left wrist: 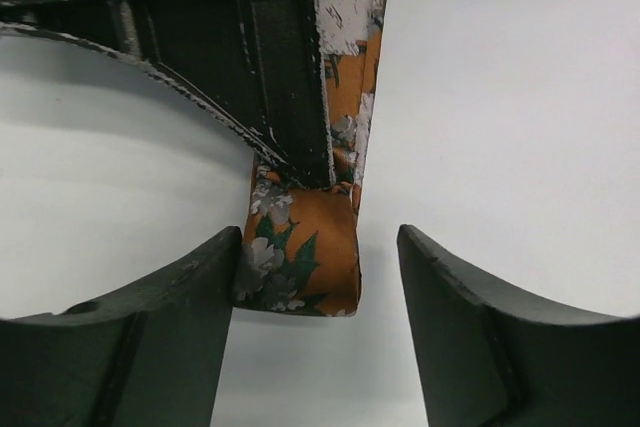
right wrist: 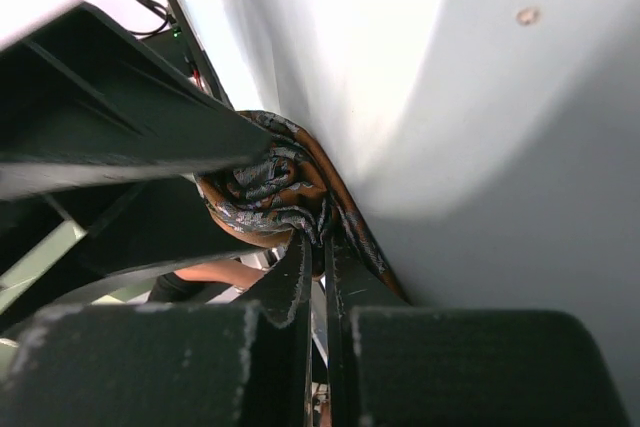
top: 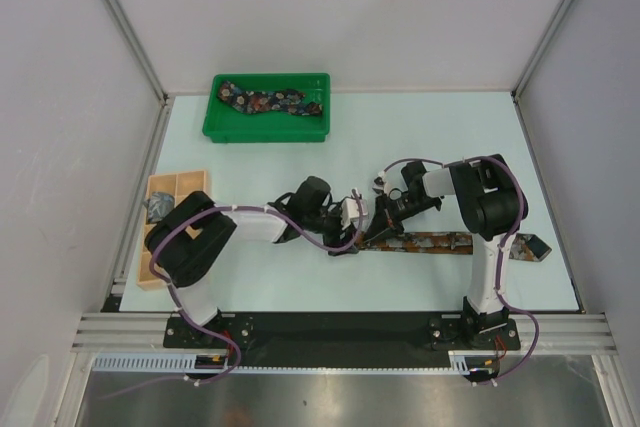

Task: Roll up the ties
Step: Roll the tie at the center of the board.

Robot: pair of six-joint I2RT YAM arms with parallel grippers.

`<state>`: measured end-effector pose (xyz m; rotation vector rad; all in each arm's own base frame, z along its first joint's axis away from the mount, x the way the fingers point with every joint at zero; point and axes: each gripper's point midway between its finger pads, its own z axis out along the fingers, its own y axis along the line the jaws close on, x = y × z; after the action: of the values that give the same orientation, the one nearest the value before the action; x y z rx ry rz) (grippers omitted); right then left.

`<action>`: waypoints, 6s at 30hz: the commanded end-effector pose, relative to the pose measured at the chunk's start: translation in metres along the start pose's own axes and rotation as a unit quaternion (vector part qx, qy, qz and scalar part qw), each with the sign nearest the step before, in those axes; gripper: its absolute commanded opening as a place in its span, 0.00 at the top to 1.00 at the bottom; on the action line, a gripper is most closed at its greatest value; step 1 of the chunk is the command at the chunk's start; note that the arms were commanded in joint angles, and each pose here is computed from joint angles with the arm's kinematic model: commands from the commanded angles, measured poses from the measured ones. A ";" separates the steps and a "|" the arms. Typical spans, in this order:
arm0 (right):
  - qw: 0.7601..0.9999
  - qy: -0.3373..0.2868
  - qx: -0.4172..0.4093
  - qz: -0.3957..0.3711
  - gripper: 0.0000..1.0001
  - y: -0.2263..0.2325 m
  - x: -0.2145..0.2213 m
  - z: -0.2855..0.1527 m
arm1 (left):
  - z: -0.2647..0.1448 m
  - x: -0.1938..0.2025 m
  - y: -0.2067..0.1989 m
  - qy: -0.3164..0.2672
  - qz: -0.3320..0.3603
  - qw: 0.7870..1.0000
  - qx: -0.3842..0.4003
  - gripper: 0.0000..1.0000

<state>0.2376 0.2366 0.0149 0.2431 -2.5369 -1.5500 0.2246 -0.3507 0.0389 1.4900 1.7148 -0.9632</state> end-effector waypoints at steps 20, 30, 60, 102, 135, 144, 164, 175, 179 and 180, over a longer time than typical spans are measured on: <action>0.997 -0.036 0.061 -0.016 0.70 -0.024 -0.009 -0.026 | 0.009 0.060 0.012 0.307 0.065 0.949 -0.025 0.77; 0.998 -0.050 -0.033 -0.018 0.59 0.019 -0.011 -0.039 | 0.010 0.067 0.015 0.331 0.066 0.941 -0.037 0.76; 0.992 -0.005 0.123 0.009 1.00 -0.055 0.013 -0.027 | 0.001 -0.028 -0.004 0.034 0.046 0.998 -0.005 0.20; 0.998 -0.053 0.014 -0.023 0.47 -0.003 0.008 -0.087 | 0.019 0.059 0.005 0.311 0.078 0.947 -0.012 0.81; 0.988 -0.027 0.154 0.000 1.00 -0.065 0.009 -0.053 | 0.010 -0.018 0.000 0.081 0.017 0.997 0.003 0.23; 0.975 -0.007 0.219 -0.033 1.00 -0.067 0.010 -0.054 | 0.028 -0.022 -0.007 0.001 0.022 0.999 0.030 0.13; 0.988 -0.009 0.151 -0.032 1.00 -0.045 -0.002 -0.019 | 0.051 0.004 0.002 0.115 0.013 0.993 0.015 0.68; 0.997 -0.063 0.015 -0.042 0.57 0.018 -0.011 -0.058 | 0.001 0.050 0.007 0.306 0.029 0.951 -0.020 0.81; 0.997 -0.058 -0.024 -0.036 0.54 0.031 -0.004 -0.056 | 0.007 0.054 0.001 0.319 0.033 0.947 -0.023 0.80; 0.998 -0.051 -0.029 -0.035 0.54 0.033 -0.001 -0.051 | 0.009 0.054 0.002 0.318 0.028 0.947 -0.027 0.78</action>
<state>0.2547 0.1930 0.0423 0.1899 -2.6644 -1.5391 0.2336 -0.3775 0.0181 1.8282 1.9042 -0.6036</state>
